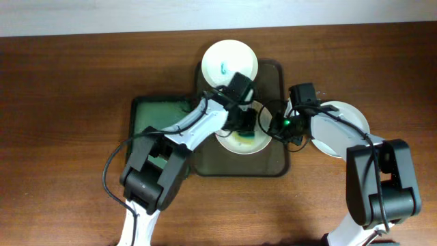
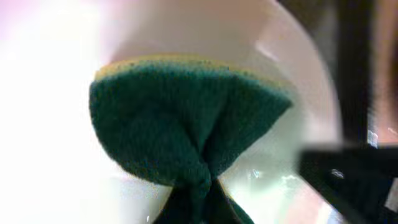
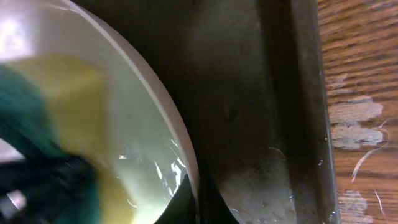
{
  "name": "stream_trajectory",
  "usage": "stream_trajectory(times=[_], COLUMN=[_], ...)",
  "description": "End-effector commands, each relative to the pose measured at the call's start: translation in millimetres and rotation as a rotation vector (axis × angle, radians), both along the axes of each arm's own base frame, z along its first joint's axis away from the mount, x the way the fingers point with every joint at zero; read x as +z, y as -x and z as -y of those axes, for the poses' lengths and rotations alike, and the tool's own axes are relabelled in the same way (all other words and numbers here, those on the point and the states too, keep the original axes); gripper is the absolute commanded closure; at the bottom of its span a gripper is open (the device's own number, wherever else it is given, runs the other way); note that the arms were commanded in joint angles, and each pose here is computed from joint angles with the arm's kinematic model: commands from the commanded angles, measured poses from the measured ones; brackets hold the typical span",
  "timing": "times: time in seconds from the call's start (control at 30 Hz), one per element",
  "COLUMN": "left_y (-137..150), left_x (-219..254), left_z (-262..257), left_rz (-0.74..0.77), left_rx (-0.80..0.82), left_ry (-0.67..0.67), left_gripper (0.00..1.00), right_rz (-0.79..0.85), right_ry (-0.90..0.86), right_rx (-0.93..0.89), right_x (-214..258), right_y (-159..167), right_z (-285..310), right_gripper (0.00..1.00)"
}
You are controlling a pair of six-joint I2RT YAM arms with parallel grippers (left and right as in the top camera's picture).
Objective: Clean dirty plates on tray and stack at the side
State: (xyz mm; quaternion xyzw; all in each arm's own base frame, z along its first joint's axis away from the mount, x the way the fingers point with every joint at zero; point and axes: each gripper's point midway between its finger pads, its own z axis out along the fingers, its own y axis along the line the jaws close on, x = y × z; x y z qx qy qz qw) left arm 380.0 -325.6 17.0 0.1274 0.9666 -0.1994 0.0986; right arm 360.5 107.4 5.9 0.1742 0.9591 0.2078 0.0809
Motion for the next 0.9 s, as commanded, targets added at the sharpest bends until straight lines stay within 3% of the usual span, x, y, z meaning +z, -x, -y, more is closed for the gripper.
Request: stream_trajectory(times=[0.0,0.1,0.2,0.37,0.5,0.6,0.67,0.87], left_y=[34.1,28.5,-8.7,-36.3,-45.5,-31.4,-5.9,23.7], left_x=[1.4,-6.1,-24.7,5.1,26.7,16.8,8.5,39.0], left_z=[40.3,27.9,-62.6,-130.4,-118.5,-52.9,-24.8,36.8], left_rz=[-0.079,-0.040,0.112,0.224,0.272,0.184,0.130,0.007], left_rx=[-0.152,-0.148,0.005,0.148,0.186,0.077,-0.003,-0.186], left_ry=[0.148,0.068,-0.376,-0.609,-0.521,-0.201,-0.122,0.258], left_gripper=[1.00,1.00,1.00,1.00,1.00,1.00,1.00,1.00], right_rz=[-0.013,-0.014,-0.017,-0.020,-0.019,-0.019,-0.019,-0.022], right_ry=[-0.030,-0.030,-0.043,-0.043,-0.043,-0.042,-0.042,-0.042], right_rx=[0.002,0.002,0.006,0.006,0.006,0.006,0.006,0.006], right_x=[-3.2,-3.2,-2.4,-2.6,-2.6,-2.6,-2.6,-2.8], right_y=[1.8,2.0,2.8,3.5,3.3,3.2,3.3,4.1], right_z=[-7.4,-7.5,-9.7,-9.5,-9.5,-9.4,-9.4,-9.4], right_gripper=[0.96,0.96,0.96,0.96,0.96,0.96,0.96,0.96])
